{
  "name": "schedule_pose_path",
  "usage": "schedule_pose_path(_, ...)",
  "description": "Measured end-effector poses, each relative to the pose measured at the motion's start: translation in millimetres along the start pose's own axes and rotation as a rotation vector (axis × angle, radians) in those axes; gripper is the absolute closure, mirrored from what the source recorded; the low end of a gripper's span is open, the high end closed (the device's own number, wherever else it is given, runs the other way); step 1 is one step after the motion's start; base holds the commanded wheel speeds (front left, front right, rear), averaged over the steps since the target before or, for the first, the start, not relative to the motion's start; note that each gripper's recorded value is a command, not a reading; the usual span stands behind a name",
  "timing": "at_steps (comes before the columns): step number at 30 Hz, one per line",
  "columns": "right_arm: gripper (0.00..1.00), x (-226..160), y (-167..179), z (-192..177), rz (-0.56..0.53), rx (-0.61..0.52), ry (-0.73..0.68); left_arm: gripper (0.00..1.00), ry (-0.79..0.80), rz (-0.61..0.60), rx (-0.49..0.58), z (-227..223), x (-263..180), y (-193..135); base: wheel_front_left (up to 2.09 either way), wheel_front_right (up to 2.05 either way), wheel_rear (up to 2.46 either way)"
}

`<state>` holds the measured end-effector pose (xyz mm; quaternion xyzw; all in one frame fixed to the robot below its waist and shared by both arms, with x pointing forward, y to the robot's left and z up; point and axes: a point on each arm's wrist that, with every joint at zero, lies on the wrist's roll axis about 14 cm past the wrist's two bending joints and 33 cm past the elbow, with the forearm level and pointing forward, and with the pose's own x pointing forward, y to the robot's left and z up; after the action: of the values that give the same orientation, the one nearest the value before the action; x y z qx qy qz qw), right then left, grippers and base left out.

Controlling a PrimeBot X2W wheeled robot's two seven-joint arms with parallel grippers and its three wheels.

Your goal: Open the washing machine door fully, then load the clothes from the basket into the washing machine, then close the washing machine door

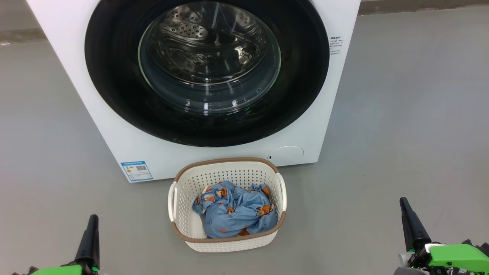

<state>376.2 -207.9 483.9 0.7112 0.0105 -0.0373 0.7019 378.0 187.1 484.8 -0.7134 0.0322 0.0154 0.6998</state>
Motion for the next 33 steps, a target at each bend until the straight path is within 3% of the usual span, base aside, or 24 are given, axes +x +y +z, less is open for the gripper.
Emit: schedule_pose_path(33, 1.0, 0.0, 0.0, 0.0, 0.0, 0.0, 0.0, 1.0, 0.0, 0.0, 0.0, 0.0, 0.0, 0.0, 0.0, 0.0, 0.0)
